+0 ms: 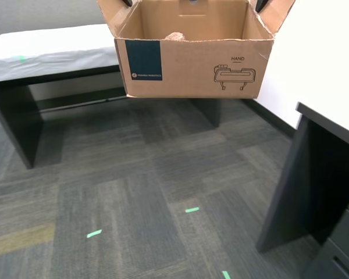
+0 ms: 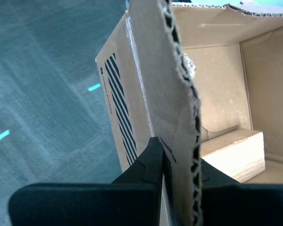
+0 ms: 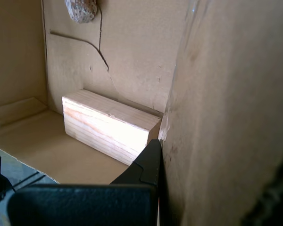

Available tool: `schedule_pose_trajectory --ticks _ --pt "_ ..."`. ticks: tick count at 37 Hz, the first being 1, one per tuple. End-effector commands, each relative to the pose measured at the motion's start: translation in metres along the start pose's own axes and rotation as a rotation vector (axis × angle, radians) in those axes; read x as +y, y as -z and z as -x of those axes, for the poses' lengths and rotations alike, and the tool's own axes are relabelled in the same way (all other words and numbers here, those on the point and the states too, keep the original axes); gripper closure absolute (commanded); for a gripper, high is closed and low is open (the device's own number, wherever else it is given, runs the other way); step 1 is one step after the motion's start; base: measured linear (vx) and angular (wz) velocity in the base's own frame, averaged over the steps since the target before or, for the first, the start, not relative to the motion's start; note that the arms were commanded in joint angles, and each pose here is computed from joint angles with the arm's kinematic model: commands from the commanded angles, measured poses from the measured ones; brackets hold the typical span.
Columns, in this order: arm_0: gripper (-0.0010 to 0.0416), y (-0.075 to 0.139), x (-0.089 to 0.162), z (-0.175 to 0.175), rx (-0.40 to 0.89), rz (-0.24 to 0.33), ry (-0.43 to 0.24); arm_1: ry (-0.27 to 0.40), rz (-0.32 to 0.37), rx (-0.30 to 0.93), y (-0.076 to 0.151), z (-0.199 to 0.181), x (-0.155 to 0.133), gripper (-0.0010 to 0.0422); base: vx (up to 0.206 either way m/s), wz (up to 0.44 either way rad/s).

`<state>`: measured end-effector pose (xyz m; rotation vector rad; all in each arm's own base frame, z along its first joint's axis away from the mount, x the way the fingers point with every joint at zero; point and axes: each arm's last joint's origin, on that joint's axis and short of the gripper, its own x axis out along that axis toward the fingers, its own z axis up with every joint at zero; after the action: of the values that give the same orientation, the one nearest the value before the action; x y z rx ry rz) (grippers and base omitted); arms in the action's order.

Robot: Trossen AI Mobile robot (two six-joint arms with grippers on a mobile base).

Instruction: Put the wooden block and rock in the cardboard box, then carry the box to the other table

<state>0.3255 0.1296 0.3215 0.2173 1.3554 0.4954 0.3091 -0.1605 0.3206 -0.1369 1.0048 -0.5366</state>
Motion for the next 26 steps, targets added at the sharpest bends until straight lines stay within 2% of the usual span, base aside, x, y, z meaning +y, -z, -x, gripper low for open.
schedule_pose_trajectory --ticks 1,12,21,26 --pt "0.0406 -0.0011 0.0011 0.0004 -0.013 -0.005 -0.011 0.015 -0.040 -0.006 -0.0007 0.0009 -0.0014 0.0412 0.099 0.204" --pt "0.0406 -0.0013 0.0012 0.0004 -0.014 -0.050 -0.012 0.019 -0.095 -0.001 -0.0002 0.0008 -0.0014 0.0413 0.104 0.169" --pt "0.0406 -0.0012 0.0011 0.0004 -0.013 -0.055 -0.011 0.020 -0.094 0.004 0.0003 0.0007 -0.0014 0.0412 0.101 0.128" --pt "0.0406 -0.0005 0.0010 0.0004 -0.007 -0.058 -0.010 0.019 -0.050 0.008 0.0007 0.0007 -0.0013 0.0412 0.098 0.095"
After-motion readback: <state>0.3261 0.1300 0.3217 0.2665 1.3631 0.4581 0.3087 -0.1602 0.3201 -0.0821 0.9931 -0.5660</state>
